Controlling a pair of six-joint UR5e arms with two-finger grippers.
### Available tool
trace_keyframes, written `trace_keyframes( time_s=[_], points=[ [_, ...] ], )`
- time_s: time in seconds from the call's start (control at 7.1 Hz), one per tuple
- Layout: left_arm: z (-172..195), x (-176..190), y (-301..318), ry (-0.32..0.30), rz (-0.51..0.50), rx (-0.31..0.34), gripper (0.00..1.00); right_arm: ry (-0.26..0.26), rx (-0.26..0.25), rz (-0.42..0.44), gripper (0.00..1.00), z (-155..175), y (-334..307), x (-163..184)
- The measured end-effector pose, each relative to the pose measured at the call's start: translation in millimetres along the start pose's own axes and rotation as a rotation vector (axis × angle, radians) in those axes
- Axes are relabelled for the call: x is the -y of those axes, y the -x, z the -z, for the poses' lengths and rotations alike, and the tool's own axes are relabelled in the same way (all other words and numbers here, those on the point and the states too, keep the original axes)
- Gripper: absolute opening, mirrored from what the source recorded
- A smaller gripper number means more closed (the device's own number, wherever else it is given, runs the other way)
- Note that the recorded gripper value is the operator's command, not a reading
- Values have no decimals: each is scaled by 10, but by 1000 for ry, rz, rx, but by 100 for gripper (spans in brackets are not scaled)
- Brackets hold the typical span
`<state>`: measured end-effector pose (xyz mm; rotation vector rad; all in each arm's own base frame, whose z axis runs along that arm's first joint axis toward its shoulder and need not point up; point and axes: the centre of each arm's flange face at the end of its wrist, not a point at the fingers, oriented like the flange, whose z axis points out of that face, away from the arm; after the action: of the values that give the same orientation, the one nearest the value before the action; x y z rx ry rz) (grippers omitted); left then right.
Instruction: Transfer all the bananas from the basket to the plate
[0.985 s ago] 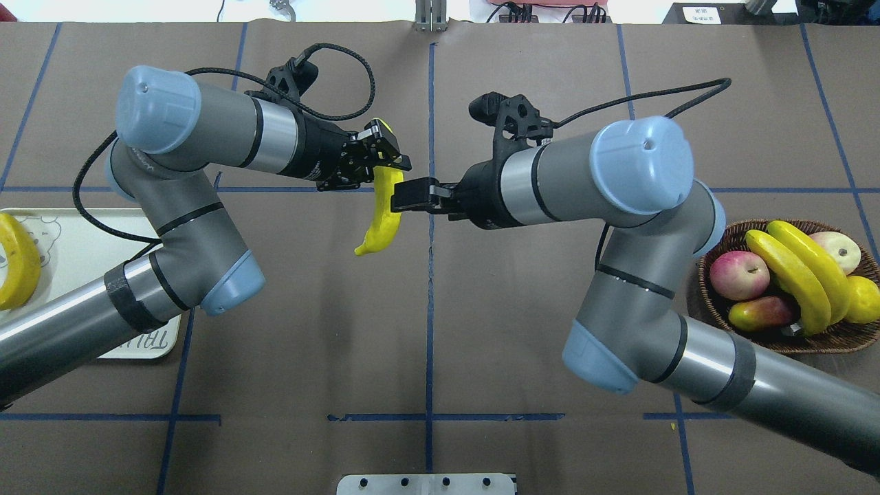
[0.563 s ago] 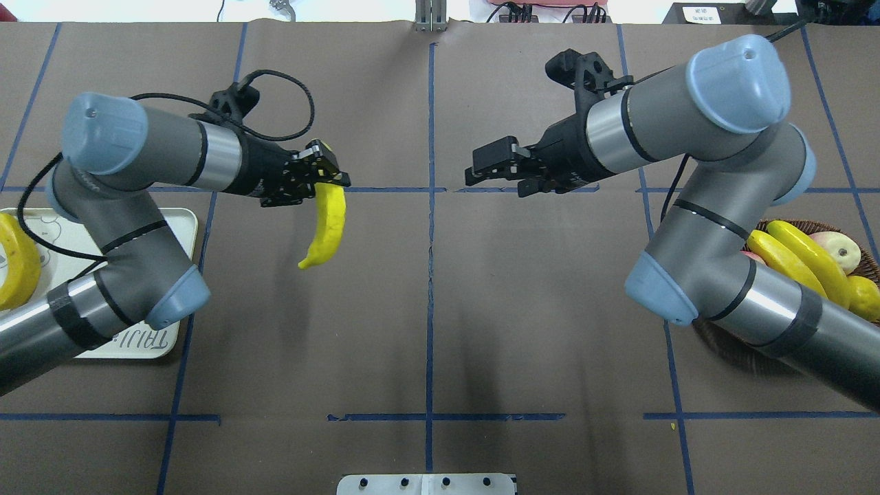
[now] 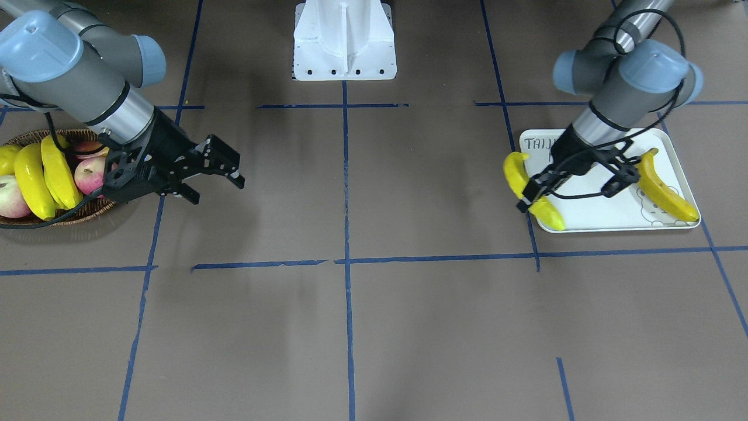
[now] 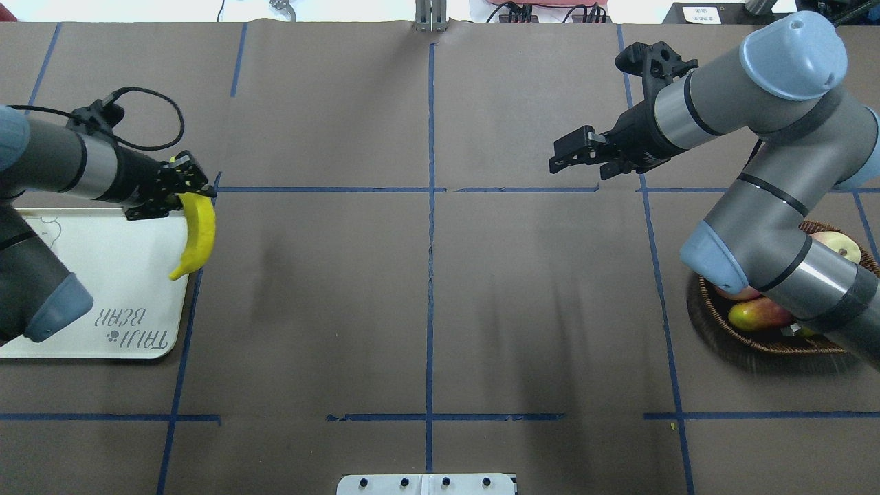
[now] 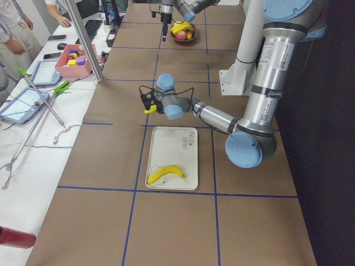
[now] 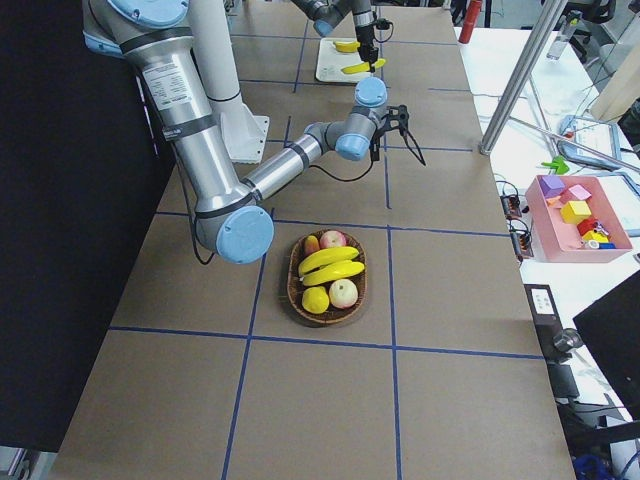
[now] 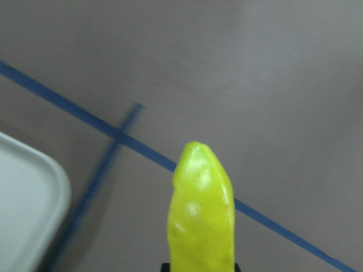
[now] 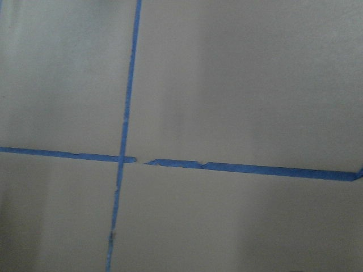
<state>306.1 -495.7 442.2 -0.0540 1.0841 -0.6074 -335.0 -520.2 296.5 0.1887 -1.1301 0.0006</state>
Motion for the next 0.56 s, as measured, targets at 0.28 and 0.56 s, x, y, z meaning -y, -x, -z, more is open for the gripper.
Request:
trace_keyframes(
  time_s=[0.28, 0.56],
  points=[
    [-21, 307, 792, -25, 23, 185, 5, 25, -74, 40, 100, 25, -175, 102],
    [42, 545, 1300, -53, 21, 271, 10, 27, -85, 48, 100, 49, -202, 122]
  ],
)
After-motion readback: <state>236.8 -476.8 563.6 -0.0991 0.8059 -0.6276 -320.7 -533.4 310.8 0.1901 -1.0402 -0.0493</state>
